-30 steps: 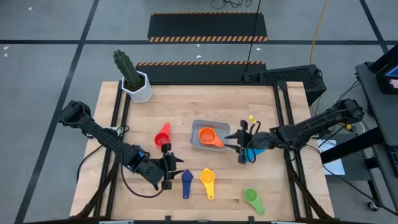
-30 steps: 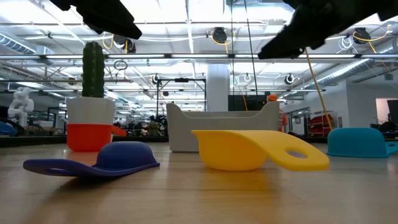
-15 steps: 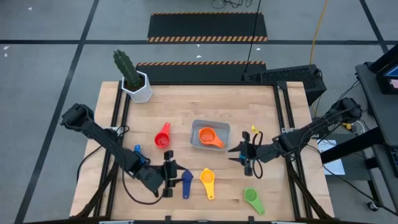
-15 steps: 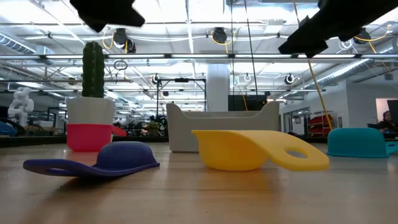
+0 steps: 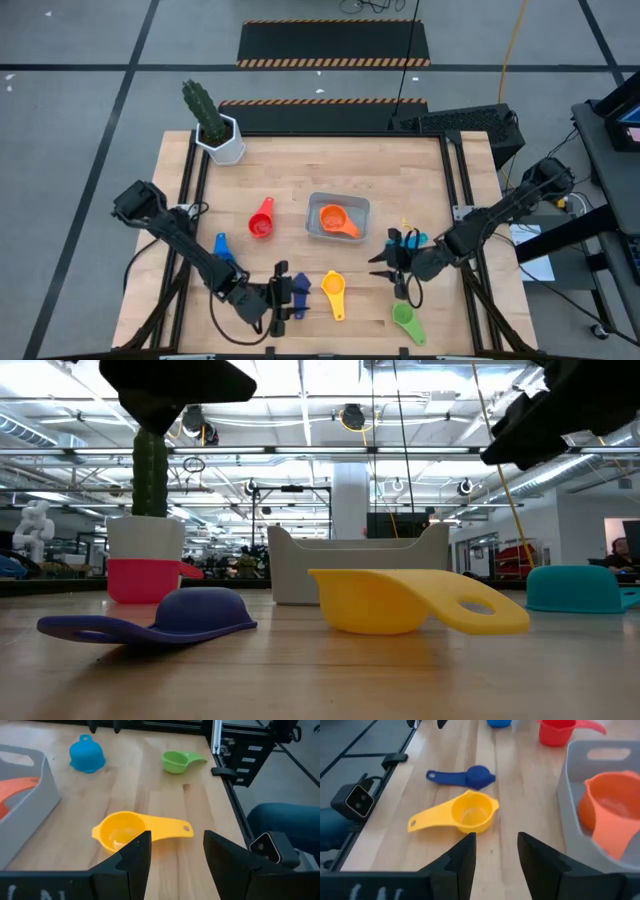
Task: Nest measuring cups in basket
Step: Stack the blue measuring cup into the orange measuring cup
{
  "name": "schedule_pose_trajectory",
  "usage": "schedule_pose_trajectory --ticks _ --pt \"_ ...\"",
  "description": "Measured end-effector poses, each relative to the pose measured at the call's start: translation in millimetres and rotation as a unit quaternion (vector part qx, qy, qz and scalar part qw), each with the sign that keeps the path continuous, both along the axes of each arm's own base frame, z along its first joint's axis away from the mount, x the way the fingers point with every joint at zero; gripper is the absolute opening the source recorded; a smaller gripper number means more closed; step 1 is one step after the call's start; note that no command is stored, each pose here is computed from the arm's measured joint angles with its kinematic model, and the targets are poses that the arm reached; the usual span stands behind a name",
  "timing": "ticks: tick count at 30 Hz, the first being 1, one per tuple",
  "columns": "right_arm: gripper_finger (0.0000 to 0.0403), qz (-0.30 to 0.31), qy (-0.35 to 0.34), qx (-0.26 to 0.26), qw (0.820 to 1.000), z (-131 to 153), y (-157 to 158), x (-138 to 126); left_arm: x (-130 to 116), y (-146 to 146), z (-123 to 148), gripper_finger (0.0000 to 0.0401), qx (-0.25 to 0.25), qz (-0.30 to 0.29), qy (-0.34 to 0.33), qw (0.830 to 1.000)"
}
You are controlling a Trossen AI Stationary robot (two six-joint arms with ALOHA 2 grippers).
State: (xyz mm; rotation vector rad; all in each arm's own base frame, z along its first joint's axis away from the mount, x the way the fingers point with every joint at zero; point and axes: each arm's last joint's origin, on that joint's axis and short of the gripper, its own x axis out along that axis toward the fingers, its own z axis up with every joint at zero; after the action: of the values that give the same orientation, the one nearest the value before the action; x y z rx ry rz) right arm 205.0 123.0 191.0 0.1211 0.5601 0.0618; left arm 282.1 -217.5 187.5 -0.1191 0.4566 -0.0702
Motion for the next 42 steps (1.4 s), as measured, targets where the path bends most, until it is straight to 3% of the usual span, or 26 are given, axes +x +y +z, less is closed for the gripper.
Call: schedule_pose_trajectory --ticks 9,14,20,31,38,42 --pt "0.0139 -0.069 0.036 -0.031 0.996 -9 6 -20 15 -20 -15 0.0184 0.010 0.006 0.004 1.000" --pt "0.0139 -0.117 0.095 -0.048 0.987 -20 1 -34 23 -27 -20 0.0184 0.019 0.001 0.008 1.000" --pt "0.0139 -0.168 0.182 -0.064 0.967 -30 -10 -52 25 -29 -21 0.0184 0.023 0.002 0.007 1.000" --pt "0.0139 -0.286 0.290 -0.128 0.904 -36 -38 -78 34 -17 -21 0.0184 0.062 0.003 0.005 0.998" --pt "0.0139 -0.297 0.300 -0.133 0.897 -35 -43 -77 42 -5 -22 0.0184 0.091 0.006 0.007 0.996" --pt "0.0139 -0.283 0.339 -0.126 0.888 -36 -43 -80 41 -4 -24 0.0184 0.111 0.001 0.020 0.994"
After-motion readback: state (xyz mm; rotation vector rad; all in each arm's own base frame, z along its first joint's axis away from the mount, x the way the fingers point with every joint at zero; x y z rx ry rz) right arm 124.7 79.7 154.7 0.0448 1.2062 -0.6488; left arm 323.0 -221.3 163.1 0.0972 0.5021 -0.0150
